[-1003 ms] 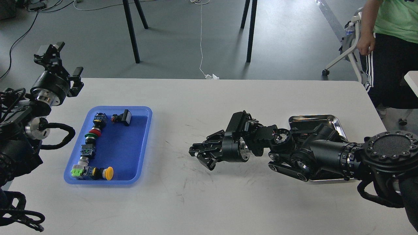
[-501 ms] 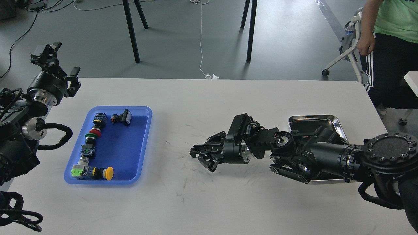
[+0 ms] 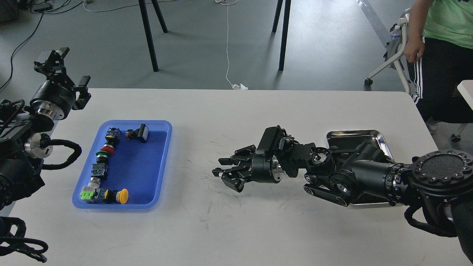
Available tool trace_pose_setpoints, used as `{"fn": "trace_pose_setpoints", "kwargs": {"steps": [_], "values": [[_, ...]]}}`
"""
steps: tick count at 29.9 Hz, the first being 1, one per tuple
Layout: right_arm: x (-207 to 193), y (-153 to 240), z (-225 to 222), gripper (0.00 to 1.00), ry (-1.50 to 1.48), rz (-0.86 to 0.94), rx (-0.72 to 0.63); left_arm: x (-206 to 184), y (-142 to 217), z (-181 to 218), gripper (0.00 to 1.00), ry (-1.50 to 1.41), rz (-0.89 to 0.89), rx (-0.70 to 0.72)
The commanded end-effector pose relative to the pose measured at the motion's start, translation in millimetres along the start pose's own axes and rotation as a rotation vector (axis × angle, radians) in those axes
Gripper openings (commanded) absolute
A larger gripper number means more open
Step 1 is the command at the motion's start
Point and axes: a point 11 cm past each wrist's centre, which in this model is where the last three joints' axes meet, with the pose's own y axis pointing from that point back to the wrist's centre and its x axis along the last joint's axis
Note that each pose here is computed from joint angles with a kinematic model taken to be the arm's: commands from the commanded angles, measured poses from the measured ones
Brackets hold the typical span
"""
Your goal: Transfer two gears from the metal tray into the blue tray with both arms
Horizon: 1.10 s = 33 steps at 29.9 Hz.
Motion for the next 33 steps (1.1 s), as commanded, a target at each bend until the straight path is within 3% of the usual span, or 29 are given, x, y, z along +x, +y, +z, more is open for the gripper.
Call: {"fn": "trace_pose_setpoints", "kwargs": {"steps": [1,9,12,16,33], "values": [[-1.3,-0.1,-0.4,0.51,-0.004,-0.002,0.000,1.0,-0.1,1.8,0.98,-0.002,0.001,-0.003],[11.9,-0.8,5.0,0.68,-0.051,0.043,-0.024,3.7,0.6,3.7,0.98,-0.007,0.005,-0.004],[30.4,-0.1,13.5,0.82,-0.133,0.111,-0.057,4.1,1.1,3.1,0.98,-0.007,0.005,-0.002],[63.0,2.5,26.1,0.90,-0.271,0.179,-0.089,3.4,0.9,2.5,0.98,-0.006,0.004,-0.002],[138.3,13.0,45.0,0.93,-0.528,0.376,-0.102,1.0,0.8,0.8,0.98,-0.028,-0.013,0.014]]}}
